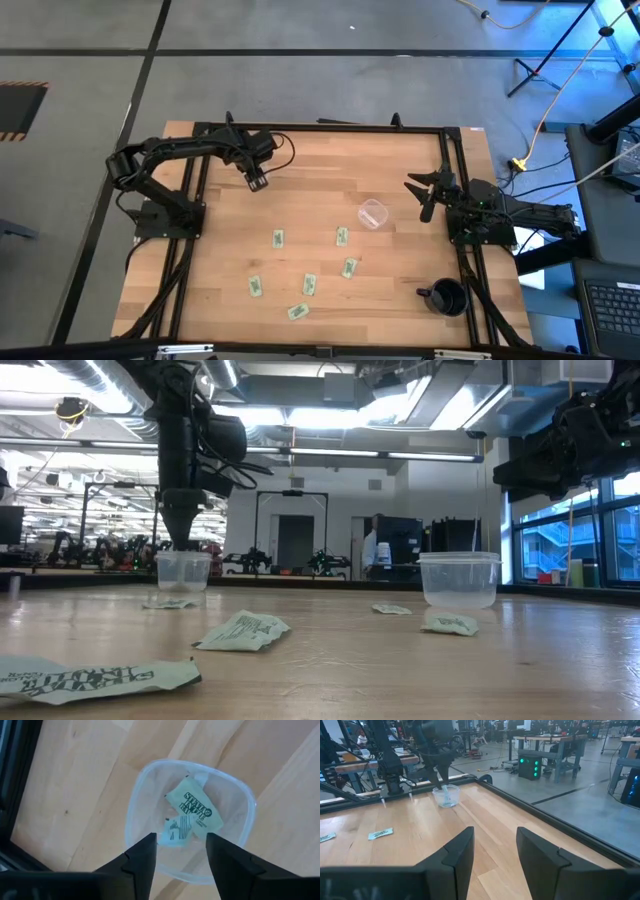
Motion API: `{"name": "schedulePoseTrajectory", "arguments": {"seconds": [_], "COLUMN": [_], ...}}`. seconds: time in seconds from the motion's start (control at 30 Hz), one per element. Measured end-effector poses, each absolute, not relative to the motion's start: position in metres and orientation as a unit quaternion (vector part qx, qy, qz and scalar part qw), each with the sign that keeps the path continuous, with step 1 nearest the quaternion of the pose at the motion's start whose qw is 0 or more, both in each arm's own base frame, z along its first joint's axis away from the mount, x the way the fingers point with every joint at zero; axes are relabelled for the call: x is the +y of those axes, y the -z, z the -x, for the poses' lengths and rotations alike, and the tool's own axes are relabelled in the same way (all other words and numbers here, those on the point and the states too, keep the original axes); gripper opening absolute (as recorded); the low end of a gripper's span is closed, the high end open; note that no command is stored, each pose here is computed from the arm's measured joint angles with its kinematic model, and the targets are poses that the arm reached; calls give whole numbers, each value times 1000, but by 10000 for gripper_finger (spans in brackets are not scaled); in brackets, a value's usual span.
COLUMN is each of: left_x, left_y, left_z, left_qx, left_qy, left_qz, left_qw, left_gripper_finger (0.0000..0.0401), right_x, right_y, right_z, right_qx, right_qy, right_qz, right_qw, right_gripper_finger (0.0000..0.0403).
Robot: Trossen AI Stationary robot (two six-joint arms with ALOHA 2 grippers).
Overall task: Pick and place Stevia / Truvia into bins
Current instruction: Put the green stevia packet into the left white container
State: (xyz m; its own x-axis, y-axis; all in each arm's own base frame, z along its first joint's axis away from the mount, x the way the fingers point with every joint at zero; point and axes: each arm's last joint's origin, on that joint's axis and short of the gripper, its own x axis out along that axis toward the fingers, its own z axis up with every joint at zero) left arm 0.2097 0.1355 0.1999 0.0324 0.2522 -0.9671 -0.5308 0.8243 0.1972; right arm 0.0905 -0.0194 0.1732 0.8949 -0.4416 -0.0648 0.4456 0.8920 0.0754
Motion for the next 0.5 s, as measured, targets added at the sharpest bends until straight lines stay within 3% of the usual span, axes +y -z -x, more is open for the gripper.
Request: {"name": "schedulePoseTrajectory", "arguments": {"seconds": [0.37,0.5], "left_x": [141,134], "left_y": [-237,-240], "left_z": [-219,-226], "left_qx": [632,612], "left_qy": [-266,-203], "left_qz": [95,139], "left_qw": [721,752], "left_gripper_finger": [174,175], "right_x": [-19,-19], "right_y": [-173,-173], "right_z": [-91,-91], "right_qx": [23,23], "right_qy": [228,228], "right_qz": [-44,-44], "right_qw": [972,972], "right_gripper_finger": [152,152]}}
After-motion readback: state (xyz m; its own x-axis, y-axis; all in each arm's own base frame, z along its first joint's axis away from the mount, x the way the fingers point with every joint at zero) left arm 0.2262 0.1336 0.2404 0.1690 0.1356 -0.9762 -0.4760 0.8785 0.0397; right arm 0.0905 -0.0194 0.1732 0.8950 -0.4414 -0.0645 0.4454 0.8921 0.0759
